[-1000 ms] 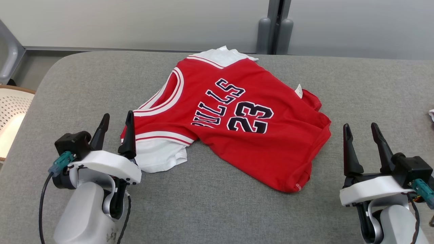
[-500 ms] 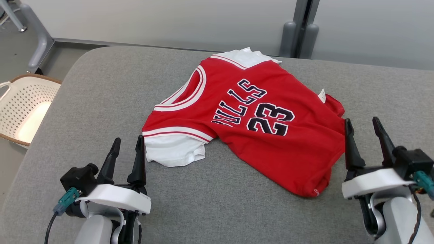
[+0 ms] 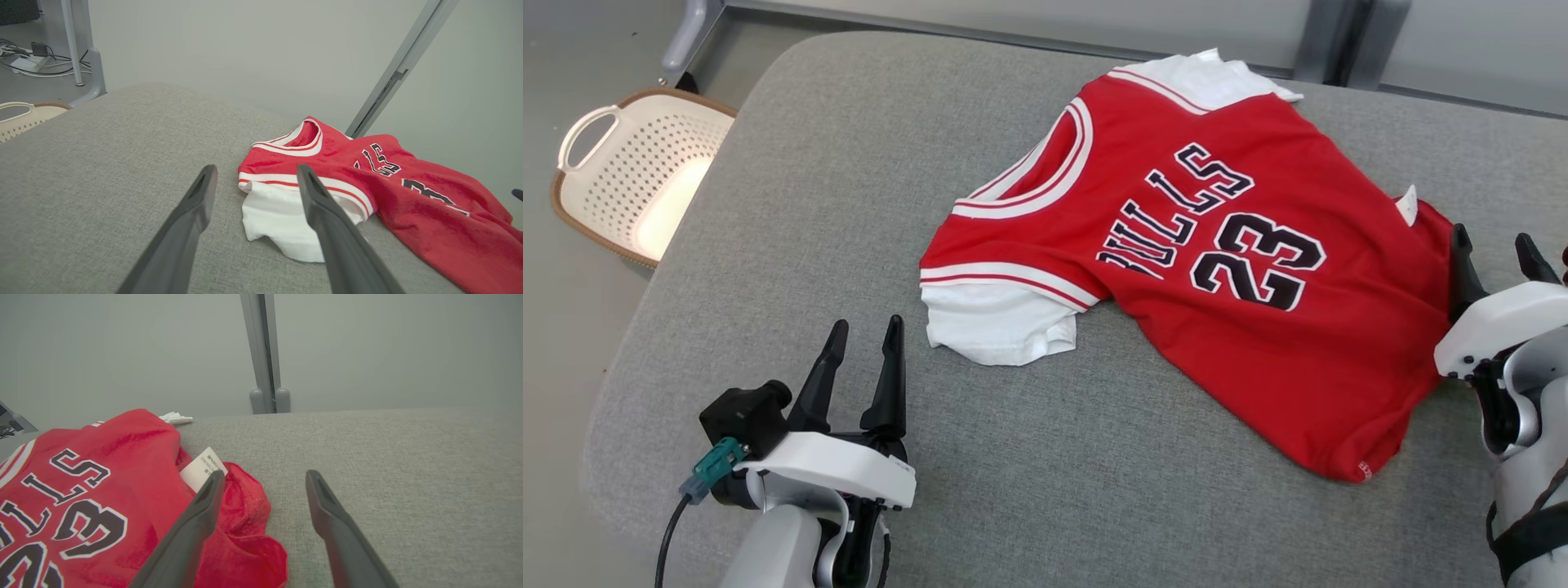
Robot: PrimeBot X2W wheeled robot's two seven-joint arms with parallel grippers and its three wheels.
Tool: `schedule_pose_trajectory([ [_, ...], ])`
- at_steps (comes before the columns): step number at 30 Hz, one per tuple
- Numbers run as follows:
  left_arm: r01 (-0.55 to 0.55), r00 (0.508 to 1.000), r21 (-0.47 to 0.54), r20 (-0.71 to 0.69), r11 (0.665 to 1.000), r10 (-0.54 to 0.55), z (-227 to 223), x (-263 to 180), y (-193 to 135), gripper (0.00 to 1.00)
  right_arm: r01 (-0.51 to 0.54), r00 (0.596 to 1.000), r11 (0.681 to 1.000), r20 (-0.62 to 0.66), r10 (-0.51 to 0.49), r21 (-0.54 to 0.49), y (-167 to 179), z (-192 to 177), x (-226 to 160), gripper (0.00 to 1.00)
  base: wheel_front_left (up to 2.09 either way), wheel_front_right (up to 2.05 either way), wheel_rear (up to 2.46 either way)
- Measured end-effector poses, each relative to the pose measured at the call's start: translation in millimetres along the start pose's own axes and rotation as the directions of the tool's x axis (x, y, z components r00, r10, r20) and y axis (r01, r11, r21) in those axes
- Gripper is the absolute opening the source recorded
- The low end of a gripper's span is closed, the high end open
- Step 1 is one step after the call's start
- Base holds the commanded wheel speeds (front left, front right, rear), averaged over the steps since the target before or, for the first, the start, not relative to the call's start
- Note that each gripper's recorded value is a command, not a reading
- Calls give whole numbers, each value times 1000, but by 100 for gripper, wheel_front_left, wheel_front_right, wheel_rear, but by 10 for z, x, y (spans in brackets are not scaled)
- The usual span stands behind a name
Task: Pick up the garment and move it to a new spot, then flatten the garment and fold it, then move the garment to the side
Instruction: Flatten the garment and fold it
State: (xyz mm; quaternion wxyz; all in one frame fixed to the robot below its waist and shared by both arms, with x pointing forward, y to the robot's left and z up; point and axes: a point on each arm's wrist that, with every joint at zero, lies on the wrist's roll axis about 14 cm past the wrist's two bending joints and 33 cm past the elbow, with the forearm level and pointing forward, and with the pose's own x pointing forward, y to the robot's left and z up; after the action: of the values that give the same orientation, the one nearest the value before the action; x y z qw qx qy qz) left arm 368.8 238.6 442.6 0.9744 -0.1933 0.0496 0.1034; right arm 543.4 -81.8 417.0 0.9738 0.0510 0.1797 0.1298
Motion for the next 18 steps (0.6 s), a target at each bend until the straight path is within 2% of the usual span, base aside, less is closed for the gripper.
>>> schedule_pose_trajectory([
  [7,-36,999,5,-13,999,36,-28,18,107,100,-5,987,1000,-160,9,27,23,-286,254,100,0,0,0],
  [10,-48,999,2,-17,999,48,-38,19,135,100,-17,981,999,-191,24,35,62,-343,299,100,0,0,0],
  [11,-47,999,2,-16,999,47,-36,26,131,100,-23,980,999,-198,31,44,84,-352,307,89,0,0,0],
  [12,-45,999,3,-15,999,45,-30,36,125,100,-28,979,999,-199,36,45,101,-355,309,31,0,0,0],
  [13,-43,999,4,-12,999,43,-21,47,118,100,-31,980,999,-197,38,40,103,-346,309,0,0,0,0],
  [18,-32,999,0,-6,999,32,-2,59,75,100,-6,990,998,-137,16,69,0,-150,291,0,0,0,0],
])
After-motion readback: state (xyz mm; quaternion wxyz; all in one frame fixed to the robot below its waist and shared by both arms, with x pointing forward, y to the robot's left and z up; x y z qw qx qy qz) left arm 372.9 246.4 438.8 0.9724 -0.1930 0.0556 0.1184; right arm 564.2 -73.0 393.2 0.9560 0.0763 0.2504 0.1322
